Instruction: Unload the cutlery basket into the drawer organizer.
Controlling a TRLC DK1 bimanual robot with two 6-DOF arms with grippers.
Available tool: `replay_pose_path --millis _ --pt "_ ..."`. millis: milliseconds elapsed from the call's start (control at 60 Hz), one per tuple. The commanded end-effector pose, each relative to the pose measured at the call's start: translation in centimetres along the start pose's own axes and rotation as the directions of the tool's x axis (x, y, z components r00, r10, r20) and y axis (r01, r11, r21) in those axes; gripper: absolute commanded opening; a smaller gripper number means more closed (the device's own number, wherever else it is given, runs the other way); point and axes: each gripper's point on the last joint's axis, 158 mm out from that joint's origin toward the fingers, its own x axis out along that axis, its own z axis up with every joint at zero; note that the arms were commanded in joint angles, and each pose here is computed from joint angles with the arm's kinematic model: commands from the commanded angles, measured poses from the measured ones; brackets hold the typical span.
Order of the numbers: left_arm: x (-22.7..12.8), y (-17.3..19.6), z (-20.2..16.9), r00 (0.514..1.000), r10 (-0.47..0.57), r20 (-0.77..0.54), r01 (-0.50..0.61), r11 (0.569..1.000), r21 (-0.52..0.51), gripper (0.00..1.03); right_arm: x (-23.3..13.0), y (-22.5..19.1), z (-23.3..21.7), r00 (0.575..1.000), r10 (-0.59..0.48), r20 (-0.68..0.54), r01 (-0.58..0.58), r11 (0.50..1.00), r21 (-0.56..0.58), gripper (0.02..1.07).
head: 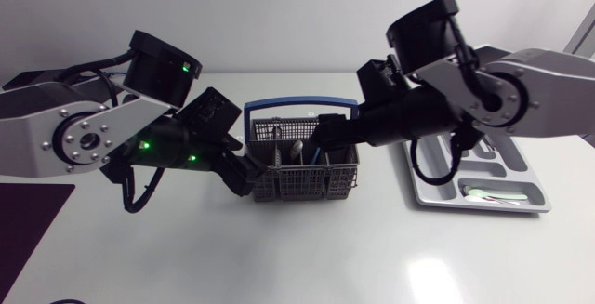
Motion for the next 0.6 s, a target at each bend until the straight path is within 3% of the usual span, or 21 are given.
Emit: replay_pose_path --millis 0,583 --pt "0.2 0.3 -0.8 1.000 0.013 0.001 -0.013 1.000 -0.015 0.87 2.0 0.6 0.3 1.000 0.002 0.000 -0.002 0.999 0.034 0.92" --pt "1.3 2.0 -0.9 0.997 0.054 0.052 -0.053 0.998 -0.019 0.87 9.1 0.5 -0.4 0.998 -0.060 0.002 0.059 0.997 0.050 0.70"
